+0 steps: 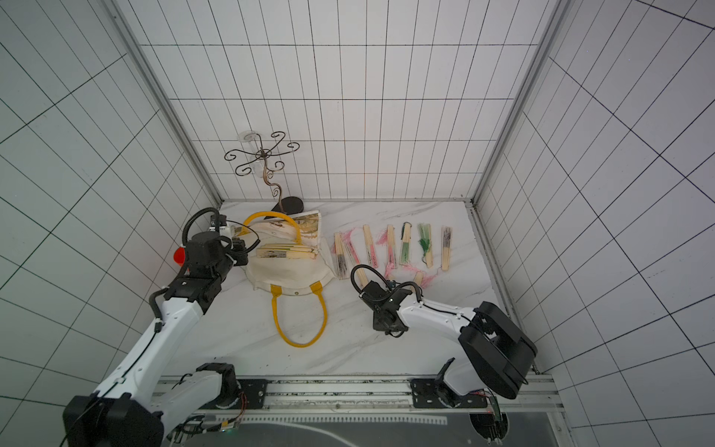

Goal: Take out the folding fans from the tote bags
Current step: Place the folding fan at the center of the board.

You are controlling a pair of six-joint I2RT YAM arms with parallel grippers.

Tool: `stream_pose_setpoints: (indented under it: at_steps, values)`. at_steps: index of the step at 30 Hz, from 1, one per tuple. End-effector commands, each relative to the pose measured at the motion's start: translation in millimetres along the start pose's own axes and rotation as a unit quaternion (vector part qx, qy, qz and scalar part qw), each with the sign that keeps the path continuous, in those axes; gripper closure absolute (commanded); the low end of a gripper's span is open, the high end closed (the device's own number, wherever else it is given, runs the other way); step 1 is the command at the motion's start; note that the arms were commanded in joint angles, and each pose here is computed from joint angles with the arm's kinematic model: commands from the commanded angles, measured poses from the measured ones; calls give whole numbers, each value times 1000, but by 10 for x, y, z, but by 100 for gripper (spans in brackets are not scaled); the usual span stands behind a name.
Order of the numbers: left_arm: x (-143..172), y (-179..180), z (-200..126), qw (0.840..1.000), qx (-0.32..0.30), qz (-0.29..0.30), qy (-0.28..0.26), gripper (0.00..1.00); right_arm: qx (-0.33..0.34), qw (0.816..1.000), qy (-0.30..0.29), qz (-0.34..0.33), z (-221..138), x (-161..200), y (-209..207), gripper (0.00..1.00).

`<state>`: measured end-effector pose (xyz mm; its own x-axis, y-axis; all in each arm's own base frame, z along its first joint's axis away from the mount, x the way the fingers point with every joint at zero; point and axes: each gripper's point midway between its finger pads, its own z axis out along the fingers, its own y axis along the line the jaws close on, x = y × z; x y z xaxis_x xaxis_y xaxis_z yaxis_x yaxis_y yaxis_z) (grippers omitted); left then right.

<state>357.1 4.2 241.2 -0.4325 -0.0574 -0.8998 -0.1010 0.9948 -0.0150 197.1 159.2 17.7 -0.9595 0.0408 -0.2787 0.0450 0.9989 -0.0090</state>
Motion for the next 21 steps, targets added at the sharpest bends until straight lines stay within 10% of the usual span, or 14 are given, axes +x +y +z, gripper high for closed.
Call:
stream_pose_setpoints:
  at_steps: [1,21]
  values:
    - [-303,-16,-86,999,8,-15,-46,100,-14,1000,-2,6,-71,-105,107,81]
    - [-299,-23,-75,999,10,-16,-44,100,-61,996,-57,-15,-479,-389,264,77]
